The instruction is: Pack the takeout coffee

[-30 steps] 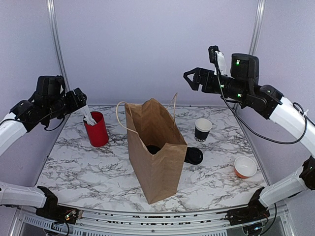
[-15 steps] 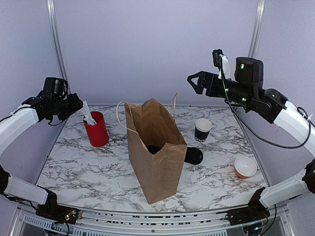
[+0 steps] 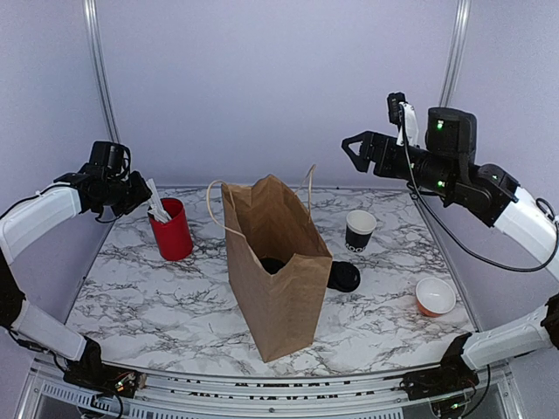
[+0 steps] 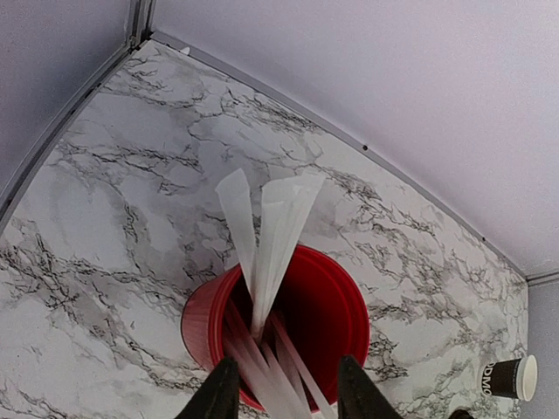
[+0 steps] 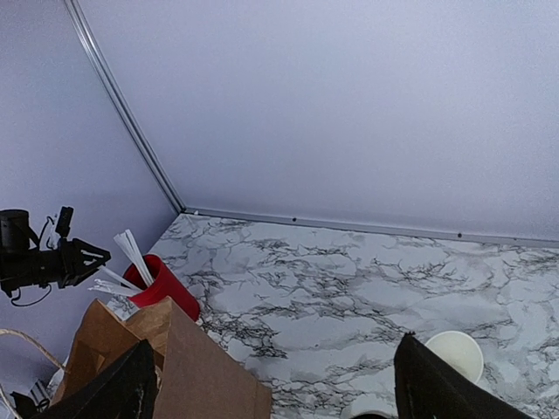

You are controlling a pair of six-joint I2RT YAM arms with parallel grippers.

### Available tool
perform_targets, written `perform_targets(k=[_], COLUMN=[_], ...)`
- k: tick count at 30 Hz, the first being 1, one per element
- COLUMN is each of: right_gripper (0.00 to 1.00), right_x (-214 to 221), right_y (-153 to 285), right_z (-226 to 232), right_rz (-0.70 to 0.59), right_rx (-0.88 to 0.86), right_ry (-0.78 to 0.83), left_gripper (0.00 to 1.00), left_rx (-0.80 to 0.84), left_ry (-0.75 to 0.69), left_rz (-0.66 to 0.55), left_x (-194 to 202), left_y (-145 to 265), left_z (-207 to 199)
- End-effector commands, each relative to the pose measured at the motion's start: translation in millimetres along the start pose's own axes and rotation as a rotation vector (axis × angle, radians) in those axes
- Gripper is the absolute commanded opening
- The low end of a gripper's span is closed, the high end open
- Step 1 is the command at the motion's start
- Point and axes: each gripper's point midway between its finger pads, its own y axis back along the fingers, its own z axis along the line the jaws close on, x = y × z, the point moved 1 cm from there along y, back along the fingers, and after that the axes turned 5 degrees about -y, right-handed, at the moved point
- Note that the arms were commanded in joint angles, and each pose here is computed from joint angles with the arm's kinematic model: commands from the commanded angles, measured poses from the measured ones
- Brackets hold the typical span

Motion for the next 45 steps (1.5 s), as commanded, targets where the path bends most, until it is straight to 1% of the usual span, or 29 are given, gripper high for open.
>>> perform_targets(k=[1, 5, 9, 23, 29, 38, 45], right_gripper=[0.91, 0.91, 0.91, 0.91, 0.91, 0.91, 0.91], right_x=[-6, -5, -4, -3, -3, -5, -4], right_y=[6, 5, 5, 7, 7, 7, 7], right_z=[-5, -4, -4, -6, -6, -5, -5], right_rz=[-0.024, -0.021, -0.02, -0.021, -0.021, -0.024, -0.022], right_rx=[0.016, 0.011, 0.008, 0.014, 0.015, 0.01, 0.011], right_ry=[-0.012, -0.013, -0.017, -0.019, -0.017, -0.019, -0.018], left_gripper=[0.35, 0.3, 0.22, 0.1, 0.0, 0.0, 0.0], left_rx=[0.024, 0.021, 0.021, 0.014, 0.018, 0.047, 0.059], left_ry=[-0.001, -0.006, -0.015, -0.033, -0.041, -0.048, -0.092], left_rz=[0.001, 0.005, 0.012, 0.025, 0.023, 0.01, -0.003], left_x=[2, 2, 4, 10, 8, -2, -17], left_y=[-3, -6, -9, -15, -14, -5, 14], left_z=[-3, -3, -3, -4, -6, -15, -24])
